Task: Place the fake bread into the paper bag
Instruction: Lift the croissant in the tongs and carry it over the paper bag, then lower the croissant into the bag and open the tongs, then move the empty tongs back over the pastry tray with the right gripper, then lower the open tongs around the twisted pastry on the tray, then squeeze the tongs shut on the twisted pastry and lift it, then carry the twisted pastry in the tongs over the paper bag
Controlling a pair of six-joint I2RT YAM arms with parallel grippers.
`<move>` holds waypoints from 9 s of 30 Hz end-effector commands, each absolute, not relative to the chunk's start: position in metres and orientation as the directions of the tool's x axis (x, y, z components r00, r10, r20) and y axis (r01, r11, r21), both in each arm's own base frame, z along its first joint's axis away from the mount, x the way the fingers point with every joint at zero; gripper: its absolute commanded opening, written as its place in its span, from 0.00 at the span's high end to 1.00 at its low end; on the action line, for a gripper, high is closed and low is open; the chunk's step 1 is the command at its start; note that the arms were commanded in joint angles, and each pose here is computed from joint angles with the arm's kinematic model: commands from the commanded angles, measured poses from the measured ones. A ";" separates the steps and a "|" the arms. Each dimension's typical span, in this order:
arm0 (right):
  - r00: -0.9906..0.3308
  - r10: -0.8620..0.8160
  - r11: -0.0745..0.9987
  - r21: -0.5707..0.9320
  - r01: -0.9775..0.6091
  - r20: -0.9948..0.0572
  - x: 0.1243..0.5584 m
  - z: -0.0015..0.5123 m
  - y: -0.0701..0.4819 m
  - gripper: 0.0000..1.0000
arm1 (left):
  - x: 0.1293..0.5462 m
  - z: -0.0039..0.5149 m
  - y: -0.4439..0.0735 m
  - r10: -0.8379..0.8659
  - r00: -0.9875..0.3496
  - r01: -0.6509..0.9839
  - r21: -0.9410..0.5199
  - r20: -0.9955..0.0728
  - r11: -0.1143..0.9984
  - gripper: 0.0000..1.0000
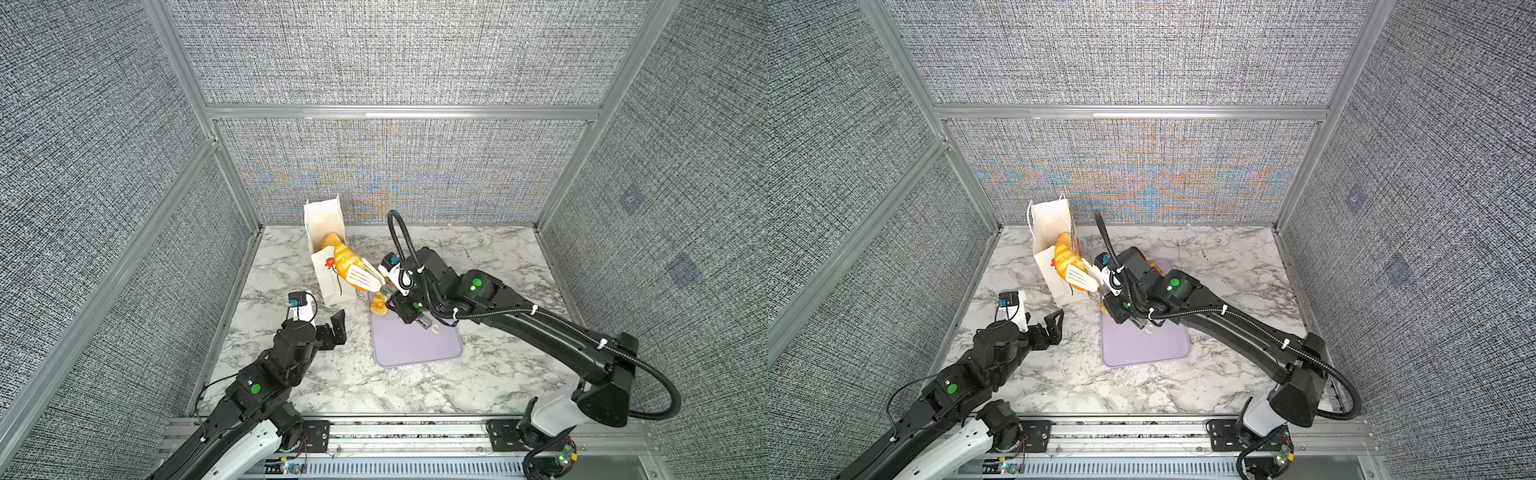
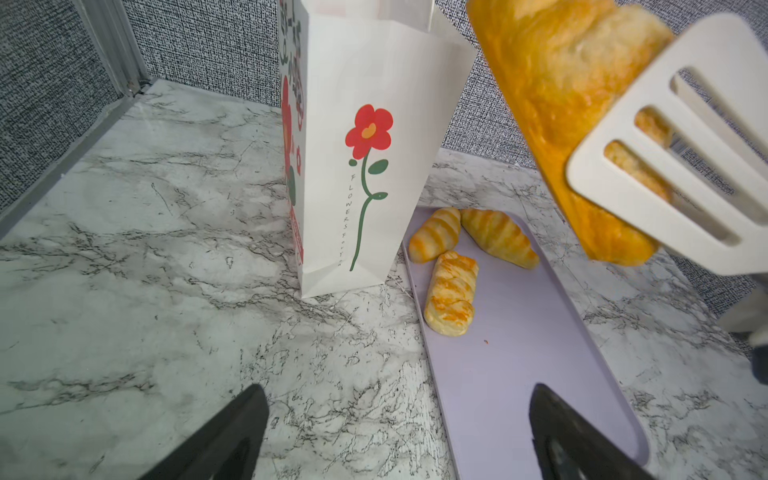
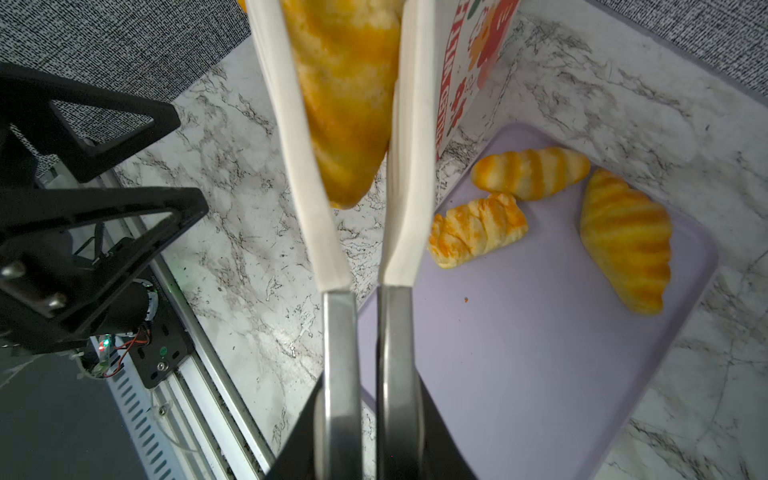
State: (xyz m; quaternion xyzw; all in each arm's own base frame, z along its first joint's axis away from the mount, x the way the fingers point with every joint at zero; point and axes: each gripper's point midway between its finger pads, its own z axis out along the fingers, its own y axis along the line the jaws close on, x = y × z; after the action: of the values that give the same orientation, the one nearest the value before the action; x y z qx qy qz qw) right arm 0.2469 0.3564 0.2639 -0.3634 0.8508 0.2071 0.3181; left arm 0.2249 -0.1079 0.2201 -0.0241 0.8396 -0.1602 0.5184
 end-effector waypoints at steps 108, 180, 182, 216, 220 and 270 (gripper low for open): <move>-0.769 -0.256 0.930 0.067 -0.361 -0.586 0.268 0.122 0.322 0.44 | 0.218 0.174 -0.132 -0.162 -0.581 0.192 -0.328 -0.798 0.925 0.01; -0.860 -0.307 0.952 -0.140 -0.273 -0.407 0.263 0.047 0.281 0.40 | 0.214 0.170 -0.128 -0.153 -0.577 0.203 -0.323 -0.802 0.925 0.01; -0.863 -0.315 0.949 -0.130 -0.286 -0.395 0.263 0.045 0.284 0.43 | 0.213 0.169 -0.128 -0.152 -0.578 0.200 -0.320 -0.801 0.926 0.01; -0.796 -0.295 0.931 0.029 -0.365 -0.529 0.247 0.080 0.278 0.68 | 0.217 0.178 -0.136 -0.145 -0.552 0.245 -0.326 -0.821 0.913 0.01; -0.781 -0.281 0.928 0.049 -0.369 -0.558 0.247 0.092 0.279 0.68 | 0.218 0.179 -0.136 -0.146 -0.550 0.239 -0.322 -0.822 0.916 0.01; -0.512 -0.233 0.776 0.159 -0.610 -0.827 0.240 0.266 0.375 0.68 | 0.222 0.196 -0.109 -0.175 -0.502 0.152 -0.285 -0.847 0.946 0.01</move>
State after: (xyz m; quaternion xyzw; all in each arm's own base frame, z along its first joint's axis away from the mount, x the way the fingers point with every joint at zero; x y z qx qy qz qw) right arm 0.2306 0.3658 0.2443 -0.2562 0.8581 0.2086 0.3932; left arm 0.2213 -0.1111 0.1922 -0.0091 0.8530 -0.1683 0.4939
